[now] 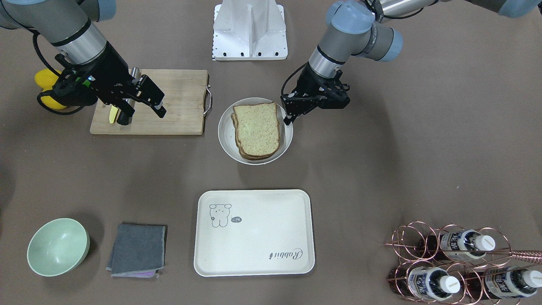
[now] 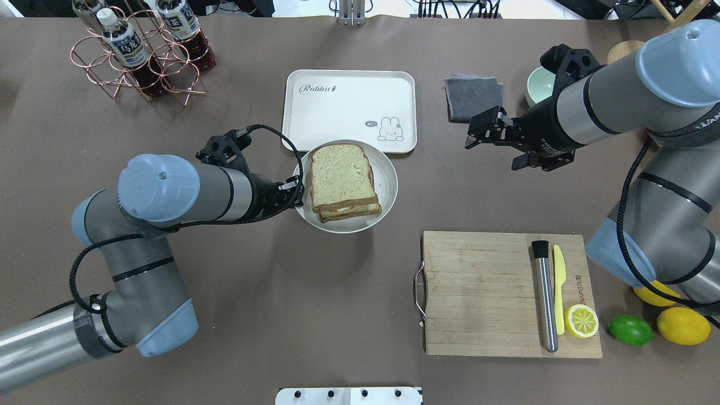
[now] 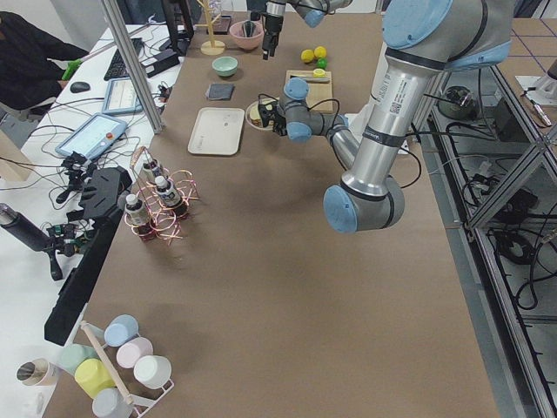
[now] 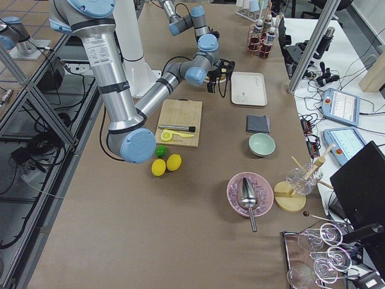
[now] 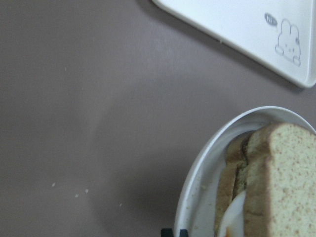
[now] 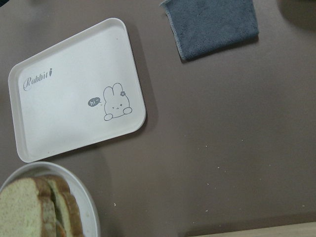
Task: Make sandwich and place on tray
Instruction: 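Carry the plate with the left gripper onto the white tray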
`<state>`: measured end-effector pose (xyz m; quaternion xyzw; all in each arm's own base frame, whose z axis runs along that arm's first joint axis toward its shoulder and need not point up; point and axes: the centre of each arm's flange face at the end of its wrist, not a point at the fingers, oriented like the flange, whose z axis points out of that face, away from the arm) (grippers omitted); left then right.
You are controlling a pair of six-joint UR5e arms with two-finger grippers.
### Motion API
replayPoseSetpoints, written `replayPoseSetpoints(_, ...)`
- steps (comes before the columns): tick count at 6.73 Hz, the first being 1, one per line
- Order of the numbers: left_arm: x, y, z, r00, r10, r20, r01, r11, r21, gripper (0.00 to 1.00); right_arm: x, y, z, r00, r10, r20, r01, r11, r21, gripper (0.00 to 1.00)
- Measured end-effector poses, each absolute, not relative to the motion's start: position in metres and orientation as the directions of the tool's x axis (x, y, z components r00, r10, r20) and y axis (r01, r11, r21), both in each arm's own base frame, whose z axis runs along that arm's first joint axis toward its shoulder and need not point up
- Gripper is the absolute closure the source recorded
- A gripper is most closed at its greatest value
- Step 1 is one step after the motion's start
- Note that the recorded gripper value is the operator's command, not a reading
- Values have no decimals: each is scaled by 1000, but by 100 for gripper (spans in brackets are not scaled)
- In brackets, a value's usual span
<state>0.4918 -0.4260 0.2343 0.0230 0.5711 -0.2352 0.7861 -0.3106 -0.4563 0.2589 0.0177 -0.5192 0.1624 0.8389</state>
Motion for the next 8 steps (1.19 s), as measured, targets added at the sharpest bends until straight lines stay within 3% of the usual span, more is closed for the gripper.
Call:
replayPoseSetpoints(3, 534, -505, 216, 217, -437, -873, 479, 827, -295, 100, -313, -457, 261, 412, 257, 874, -292, 946, -141, 0)
replayPoseSetpoints(8, 572, -603, 253, 206, -489, -847, 590, 753, -291, 100, -324, -452, 260, 417, 249, 874, -280, 950, -137, 0)
